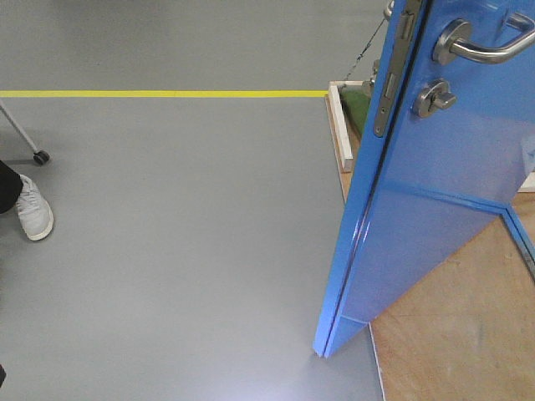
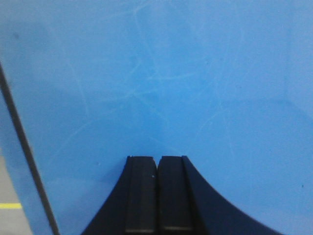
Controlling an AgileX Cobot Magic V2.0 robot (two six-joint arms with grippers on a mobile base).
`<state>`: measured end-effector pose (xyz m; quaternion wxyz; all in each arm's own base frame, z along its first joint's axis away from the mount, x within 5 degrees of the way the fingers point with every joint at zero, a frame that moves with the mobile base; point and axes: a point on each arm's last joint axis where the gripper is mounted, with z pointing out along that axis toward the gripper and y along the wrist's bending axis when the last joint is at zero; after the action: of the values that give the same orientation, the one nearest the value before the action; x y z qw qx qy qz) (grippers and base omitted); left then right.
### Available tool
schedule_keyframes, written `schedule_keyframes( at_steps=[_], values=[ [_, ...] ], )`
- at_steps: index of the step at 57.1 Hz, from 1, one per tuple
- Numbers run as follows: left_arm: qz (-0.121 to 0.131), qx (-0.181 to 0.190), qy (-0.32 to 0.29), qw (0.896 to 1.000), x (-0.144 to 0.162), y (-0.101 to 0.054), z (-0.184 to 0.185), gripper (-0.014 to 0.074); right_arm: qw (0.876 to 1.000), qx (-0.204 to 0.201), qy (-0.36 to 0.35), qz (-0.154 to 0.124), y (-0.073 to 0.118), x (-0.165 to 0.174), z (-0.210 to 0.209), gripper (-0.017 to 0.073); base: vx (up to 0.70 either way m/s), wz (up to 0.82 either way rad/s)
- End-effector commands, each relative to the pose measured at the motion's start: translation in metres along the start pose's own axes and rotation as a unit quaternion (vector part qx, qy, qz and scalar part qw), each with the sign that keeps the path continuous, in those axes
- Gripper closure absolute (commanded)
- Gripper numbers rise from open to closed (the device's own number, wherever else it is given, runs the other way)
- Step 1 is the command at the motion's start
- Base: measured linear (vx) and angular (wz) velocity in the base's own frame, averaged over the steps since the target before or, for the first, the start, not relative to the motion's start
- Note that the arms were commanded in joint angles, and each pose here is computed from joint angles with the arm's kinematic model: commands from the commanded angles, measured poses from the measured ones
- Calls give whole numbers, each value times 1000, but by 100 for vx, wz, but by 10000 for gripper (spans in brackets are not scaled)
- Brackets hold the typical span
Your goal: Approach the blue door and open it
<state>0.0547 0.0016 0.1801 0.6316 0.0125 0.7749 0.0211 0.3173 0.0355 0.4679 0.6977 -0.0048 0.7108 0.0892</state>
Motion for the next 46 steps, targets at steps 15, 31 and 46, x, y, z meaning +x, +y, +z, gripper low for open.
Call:
schedule_keyframes(
  at_steps=[15, 31, 46],
  values=[
    [-4, 3, -61, 998, -17, 0, -4, 521, 997, -1, -72, -3, 2, -27, -13, 547, 0, 0],
    [-4, 3, -61, 998, -17, 0, -4, 521, 997, -1, -72, -3, 2, -27, -13, 547, 0, 0],
    [-4, 3, -61, 998, -17, 0, -4, 521, 998, -1, -70, -3, 2, -26, -13, 547, 0, 0]
  ],
)
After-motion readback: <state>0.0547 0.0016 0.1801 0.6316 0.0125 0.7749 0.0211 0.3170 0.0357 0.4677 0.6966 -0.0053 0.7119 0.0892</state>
